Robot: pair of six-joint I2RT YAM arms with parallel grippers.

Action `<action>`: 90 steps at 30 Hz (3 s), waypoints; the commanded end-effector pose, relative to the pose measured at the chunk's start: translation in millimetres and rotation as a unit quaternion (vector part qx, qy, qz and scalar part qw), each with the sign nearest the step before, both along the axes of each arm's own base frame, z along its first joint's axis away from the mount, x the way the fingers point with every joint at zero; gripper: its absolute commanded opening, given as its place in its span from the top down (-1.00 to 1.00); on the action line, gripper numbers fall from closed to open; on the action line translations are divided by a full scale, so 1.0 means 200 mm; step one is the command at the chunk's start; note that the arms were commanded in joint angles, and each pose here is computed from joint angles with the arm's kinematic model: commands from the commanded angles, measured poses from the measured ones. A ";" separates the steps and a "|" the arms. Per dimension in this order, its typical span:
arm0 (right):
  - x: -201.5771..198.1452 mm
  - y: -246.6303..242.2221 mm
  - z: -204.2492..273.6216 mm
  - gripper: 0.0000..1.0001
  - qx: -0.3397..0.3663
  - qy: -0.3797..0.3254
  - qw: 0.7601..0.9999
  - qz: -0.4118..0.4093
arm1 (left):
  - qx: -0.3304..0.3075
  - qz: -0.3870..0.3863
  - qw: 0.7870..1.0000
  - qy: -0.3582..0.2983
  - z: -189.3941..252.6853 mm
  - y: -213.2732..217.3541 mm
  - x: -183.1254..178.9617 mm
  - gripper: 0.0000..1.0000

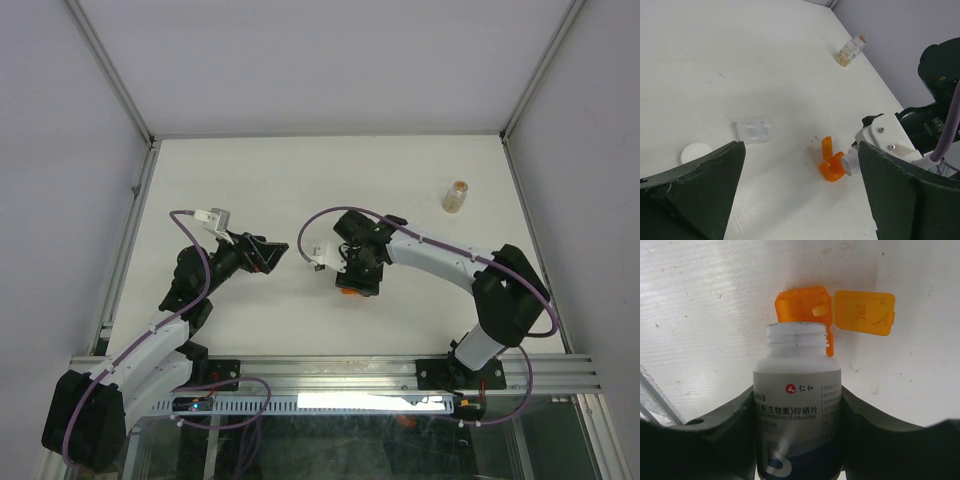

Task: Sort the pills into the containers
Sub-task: Pour the pill into the pill container.

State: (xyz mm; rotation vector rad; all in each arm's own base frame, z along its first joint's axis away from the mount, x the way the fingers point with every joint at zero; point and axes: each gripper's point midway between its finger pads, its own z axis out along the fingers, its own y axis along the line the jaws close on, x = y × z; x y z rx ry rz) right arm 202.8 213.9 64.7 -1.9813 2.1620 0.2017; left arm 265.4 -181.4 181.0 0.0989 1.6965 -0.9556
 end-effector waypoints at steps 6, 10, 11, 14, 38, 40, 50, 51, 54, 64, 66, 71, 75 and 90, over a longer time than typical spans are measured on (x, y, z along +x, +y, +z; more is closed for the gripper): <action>0.05 0.06 0.11 1.00 0.042 -0.033 0.999 -0.009 | -0.010 -0.006 0.999 -0.051 0.15 -0.01 0.02 -0.98; 0.01 0.03 0.07 1.00 0.014 0.004 1.000 -0.013 | -0.009 -0.007 0.999 -0.052 0.16 -0.01 0.02 -0.98; 0.02 0.07 0.11 1.00 0.039 -0.020 0.999 -0.007 | -0.010 -0.006 0.999 -0.052 0.15 -0.01 0.02 -0.98; 0.07 -0.02 0.03 1.00 0.002 -0.013 1.000 -0.020 | -0.008 -0.009 0.999 -0.051 0.15 -0.01 0.02 -0.98; 0.03 0.04 0.06 1.00 0.024 -0.021 0.999 -0.003 | -0.009 -0.007 0.999 -0.051 0.15 -0.01 0.02 -0.98; 0.03 0.05 0.07 1.00 0.030 -0.020 0.999 0.000 | -0.010 -0.007 0.999 -0.051 0.15 -0.01 0.02 -0.98; 0.04 0.03 0.05 1.00 0.021 -0.037 0.999 0.006 | -0.010 -0.007 0.999 -0.052 0.16 -0.01 0.02 -0.98; 0.04 0.00 0.03 1.00 0.000 -0.025 1.000 0.000 | -0.009 -0.008 0.999 -0.052 0.16 -0.01 0.02 -0.98; 0.02 0.08 0.12 1.00 0.059 -0.026 0.998 -0.002 | -0.011 -0.005 0.999 -0.053 0.16 0.00 0.02 -0.98; 0.02 0.02 0.05 1.00 0.021 0.007 1.000 -0.013 | -0.010 -0.006 0.999 -0.053 0.16 -0.01 0.02 -0.98; 0.03 0.05 0.09 1.00 0.051 -0.030 0.998 -0.004 | -0.011 -0.006 0.999 -0.052 0.16 -0.01 0.02 -0.98; 0.02 0.08 0.11 1.00 0.053 -0.023 0.998 -0.002 | -0.010 -0.007 0.999 -0.051 0.15 -0.01 0.02 -0.98; 0.01 0.02 0.07 1.00 0.022 0.014 1.000 -0.014 | -0.008 -0.008 0.999 -0.051 0.15 -0.01 0.02 -0.98; 0.09 0.02 0.09 1.00 0.044 -0.040 0.998 -0.007 | -0.009 -0.008 0.999 -0.049 0.15 -0.01 0.02 -0.98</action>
